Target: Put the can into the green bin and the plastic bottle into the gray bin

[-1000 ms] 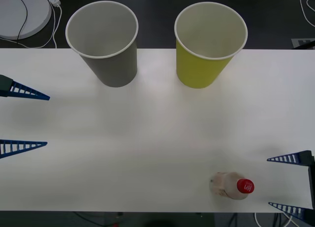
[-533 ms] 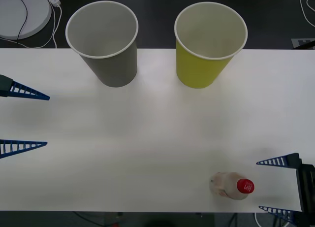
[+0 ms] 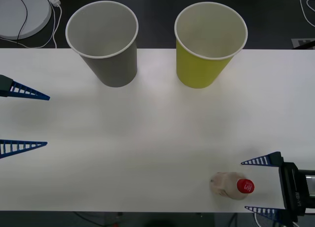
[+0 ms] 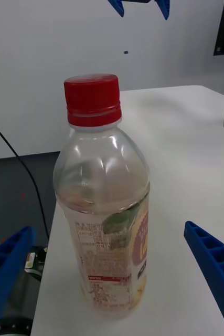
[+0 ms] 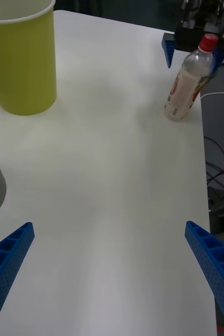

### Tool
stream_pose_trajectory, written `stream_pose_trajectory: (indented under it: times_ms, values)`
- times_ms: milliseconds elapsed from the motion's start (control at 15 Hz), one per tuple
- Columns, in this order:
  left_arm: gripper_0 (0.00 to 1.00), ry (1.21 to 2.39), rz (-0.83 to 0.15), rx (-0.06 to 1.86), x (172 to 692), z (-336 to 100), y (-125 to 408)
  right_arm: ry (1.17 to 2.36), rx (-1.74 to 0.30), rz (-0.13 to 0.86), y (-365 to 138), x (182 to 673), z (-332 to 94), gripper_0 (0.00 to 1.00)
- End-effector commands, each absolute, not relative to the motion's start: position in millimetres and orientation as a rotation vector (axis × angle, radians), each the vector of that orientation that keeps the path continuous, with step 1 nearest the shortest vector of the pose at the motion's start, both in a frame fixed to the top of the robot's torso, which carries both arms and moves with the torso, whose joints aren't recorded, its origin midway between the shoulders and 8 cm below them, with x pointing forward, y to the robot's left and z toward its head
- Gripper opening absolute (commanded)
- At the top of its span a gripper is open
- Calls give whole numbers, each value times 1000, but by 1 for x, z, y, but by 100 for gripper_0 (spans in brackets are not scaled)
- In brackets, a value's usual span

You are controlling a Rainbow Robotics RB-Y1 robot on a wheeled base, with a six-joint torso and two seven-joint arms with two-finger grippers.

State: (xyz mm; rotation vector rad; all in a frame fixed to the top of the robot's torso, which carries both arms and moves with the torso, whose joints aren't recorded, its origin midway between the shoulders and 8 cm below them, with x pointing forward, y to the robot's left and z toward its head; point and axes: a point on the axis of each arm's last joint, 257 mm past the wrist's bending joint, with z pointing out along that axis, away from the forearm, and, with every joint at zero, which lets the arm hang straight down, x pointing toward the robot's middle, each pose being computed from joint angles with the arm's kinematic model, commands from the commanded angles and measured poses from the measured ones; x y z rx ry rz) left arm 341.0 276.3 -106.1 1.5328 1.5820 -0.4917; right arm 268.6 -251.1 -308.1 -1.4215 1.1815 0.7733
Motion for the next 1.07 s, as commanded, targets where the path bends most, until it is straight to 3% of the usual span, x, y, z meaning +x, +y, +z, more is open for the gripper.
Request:
stream_pose_trajectory:
  times_ms: [67,1067]
  values:
    - [100,1582,-492,1533,341,-106,276,1161,-1430,799,-240,268,-310,100]
    - [100,1582,-492,1533,341,-106,276,1115,-1450,852,-205,270,-314,100]
